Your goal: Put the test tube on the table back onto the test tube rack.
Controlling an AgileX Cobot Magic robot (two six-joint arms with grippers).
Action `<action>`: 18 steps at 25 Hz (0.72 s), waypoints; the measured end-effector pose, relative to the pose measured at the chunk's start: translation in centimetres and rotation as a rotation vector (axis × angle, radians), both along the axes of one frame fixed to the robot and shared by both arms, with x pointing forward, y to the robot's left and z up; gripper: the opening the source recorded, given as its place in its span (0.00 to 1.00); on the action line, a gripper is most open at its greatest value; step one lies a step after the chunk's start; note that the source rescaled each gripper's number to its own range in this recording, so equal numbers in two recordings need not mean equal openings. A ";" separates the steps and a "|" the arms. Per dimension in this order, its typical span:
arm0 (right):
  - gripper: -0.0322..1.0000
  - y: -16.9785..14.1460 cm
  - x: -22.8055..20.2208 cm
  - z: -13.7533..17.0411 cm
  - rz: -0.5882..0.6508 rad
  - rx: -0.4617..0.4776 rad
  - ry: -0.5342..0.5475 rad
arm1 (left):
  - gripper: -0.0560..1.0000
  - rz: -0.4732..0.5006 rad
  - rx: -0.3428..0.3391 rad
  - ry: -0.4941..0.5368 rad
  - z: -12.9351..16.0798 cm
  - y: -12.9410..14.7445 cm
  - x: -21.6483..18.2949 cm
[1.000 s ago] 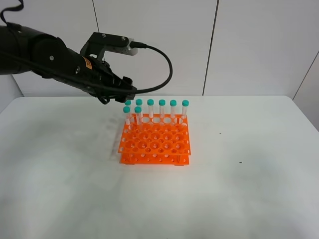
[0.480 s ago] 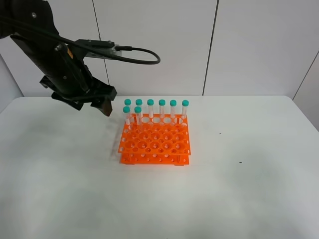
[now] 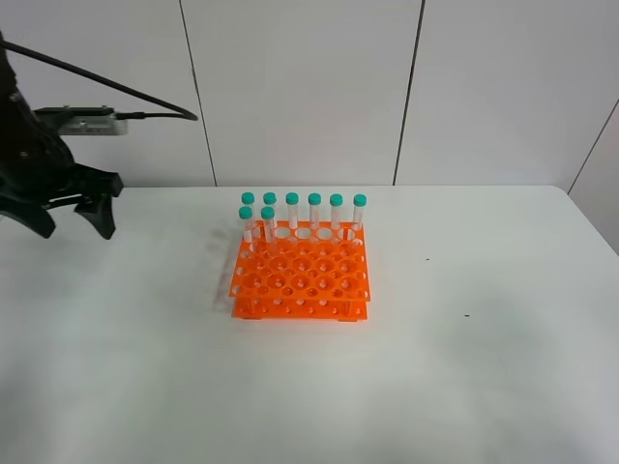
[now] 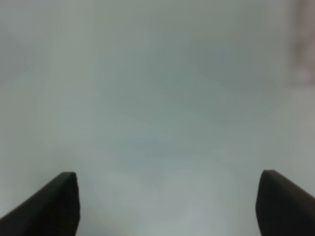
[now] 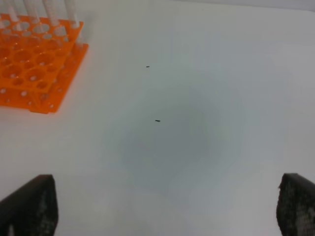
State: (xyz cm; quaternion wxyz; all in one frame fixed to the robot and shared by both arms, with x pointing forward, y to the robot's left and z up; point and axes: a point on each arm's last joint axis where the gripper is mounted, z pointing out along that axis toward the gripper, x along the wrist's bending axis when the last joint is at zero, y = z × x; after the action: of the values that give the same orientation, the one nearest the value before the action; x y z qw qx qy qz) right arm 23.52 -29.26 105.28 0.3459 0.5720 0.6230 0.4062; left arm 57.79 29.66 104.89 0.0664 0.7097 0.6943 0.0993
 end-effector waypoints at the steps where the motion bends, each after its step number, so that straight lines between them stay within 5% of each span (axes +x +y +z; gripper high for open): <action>1: 0.98 0.0 0.0 0.0 0.000 0.000 0.000 | 1.00 0.016 0.004 0.019 0.0 0.8 -0.2; 8: 0.98 0.0 0.0 0.0 0.002 0.003 0.000 | 1.00 0.064 0.007 -0.009 2.2 2.6 -2.8; 18: 0.98 0.0 0.0 0.0 0.002 0.003 0.000 | 1.00 0.056 -0.021 -0.134 3.1 1.6 -15.0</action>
State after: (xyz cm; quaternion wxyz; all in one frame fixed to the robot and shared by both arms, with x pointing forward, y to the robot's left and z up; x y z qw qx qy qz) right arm 23.52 -29.23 105.29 0.3448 0.5720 0.6230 0.4073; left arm 42.76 31.24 108.00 0.1176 0.6812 0.7087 0.1412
